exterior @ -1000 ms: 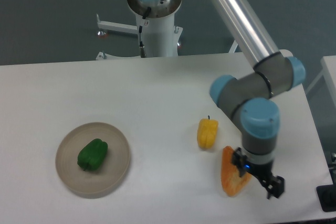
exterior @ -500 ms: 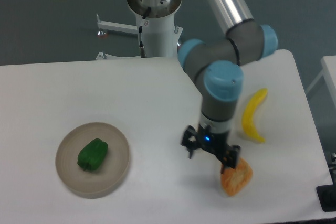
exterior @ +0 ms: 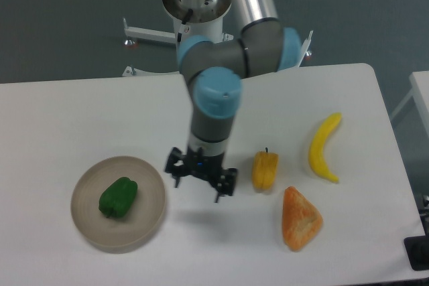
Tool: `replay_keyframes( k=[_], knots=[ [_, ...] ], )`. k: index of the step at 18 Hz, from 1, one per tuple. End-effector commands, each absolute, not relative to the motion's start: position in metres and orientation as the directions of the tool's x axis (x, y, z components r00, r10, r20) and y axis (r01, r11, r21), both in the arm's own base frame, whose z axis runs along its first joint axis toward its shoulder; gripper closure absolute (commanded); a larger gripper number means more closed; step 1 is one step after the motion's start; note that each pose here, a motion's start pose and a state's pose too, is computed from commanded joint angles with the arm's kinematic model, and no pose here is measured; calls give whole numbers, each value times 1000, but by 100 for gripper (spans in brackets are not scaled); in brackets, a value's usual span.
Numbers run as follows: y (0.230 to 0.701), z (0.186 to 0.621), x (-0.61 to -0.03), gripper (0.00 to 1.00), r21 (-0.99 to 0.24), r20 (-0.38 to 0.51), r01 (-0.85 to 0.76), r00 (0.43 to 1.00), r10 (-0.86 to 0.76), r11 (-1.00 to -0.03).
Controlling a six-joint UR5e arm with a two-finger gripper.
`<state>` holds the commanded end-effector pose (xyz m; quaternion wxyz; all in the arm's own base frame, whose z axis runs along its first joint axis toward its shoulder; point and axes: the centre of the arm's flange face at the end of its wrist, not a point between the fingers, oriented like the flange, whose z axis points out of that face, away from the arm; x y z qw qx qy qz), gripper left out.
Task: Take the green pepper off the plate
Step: 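Move the open gripper from the orange object over to the plate, then lower the gripper around the green pepper on the plate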
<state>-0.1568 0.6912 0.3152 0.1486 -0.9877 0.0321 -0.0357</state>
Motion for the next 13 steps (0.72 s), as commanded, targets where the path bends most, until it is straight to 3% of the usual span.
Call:
replay_keyframes(
  k=[13],
  knots=[
    [689, 287, -71, 0, -267, 76, -137, 984, -163, -954]
  ],
)
